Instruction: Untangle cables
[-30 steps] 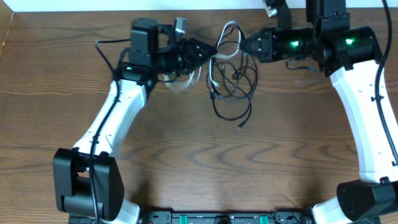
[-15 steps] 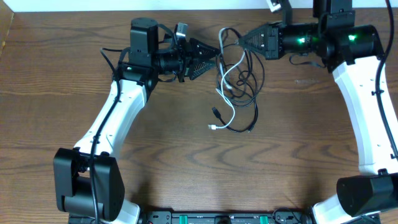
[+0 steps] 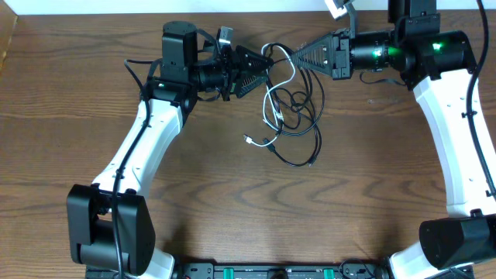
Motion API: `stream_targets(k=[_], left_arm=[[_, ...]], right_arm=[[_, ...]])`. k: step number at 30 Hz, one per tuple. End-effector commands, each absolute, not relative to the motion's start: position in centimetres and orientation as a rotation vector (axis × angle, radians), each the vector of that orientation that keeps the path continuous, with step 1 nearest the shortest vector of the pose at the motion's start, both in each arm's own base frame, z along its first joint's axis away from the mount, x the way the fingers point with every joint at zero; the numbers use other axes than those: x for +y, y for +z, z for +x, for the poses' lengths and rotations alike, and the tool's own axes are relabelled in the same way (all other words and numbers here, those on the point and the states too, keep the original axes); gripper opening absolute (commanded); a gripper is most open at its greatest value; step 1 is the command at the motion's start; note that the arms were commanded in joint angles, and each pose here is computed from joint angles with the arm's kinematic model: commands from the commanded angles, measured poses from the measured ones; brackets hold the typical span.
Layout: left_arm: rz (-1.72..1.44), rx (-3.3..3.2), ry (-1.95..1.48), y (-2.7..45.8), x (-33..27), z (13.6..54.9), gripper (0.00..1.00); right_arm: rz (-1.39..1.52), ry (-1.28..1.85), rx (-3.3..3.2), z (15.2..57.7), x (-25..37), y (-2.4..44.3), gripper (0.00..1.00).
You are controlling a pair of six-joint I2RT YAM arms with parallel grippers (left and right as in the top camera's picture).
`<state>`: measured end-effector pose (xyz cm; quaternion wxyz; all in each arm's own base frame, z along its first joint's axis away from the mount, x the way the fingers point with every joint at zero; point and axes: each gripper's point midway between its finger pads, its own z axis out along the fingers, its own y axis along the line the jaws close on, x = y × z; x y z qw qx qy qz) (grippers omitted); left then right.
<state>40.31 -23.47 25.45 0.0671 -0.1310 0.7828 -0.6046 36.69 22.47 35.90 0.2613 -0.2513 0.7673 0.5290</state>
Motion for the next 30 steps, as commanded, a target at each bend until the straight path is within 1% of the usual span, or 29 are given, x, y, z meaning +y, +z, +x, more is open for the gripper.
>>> stream_targets(k=[1, 5, 9, 14, 17, 20, 24, 30], left_arm=[[-0.328, 2.353, -1.791, 25.8, -24.6, 39.8, 0.45], [-0.314, 2.366, -1.778, 25.6, -25.7, 39.4, 0.46], [-0.289, 2.364, -1.784, 25.7, -26.3, 39.1, 0.46], [-0.133, 2.288, -1.743, 26.5, -26.4, 39.5, 0.46], [-0.083, 2.271, -1.674, 26.1, -26.2, 39.9, 0.46], [-0.15, 2.301, -1.61, 25.1, -25.7, 40.4, 0.46], [-0.348, 2.372, -1.421, 22.3, -23.9, 41.7, 0.36], [-0.519, 2.454, -1.209, 19.2, -21.4, 42.0, 0.37]], right_arm=[[-0.65, 1.44, 2.085, 37.0, 22.6, 36.0, 0.01], [-0.599, 1.443, 2.085, 37.8, 22.7, 36.6, 0.01], [-0.472, 1.412, 2.138, 39.0, 22.3, 36.4, 0.01], [-0.442, 1.435, 2.142, 39.1, 22.6, 36.7, 0.01], [-0.439, 1.436, 2.141, 39.2, 22.6, 36.7, 0.01], [-0.437, 1.434, 2.131, 39.4, 22.5, 36.9, 0.01], [-0.362, 1.352, 2.167, 40.5, 21.6, 36.1, 0.01], [-0.133, 1.132, 2.3, 42.6, 18.3, 33.2, 0.01]])
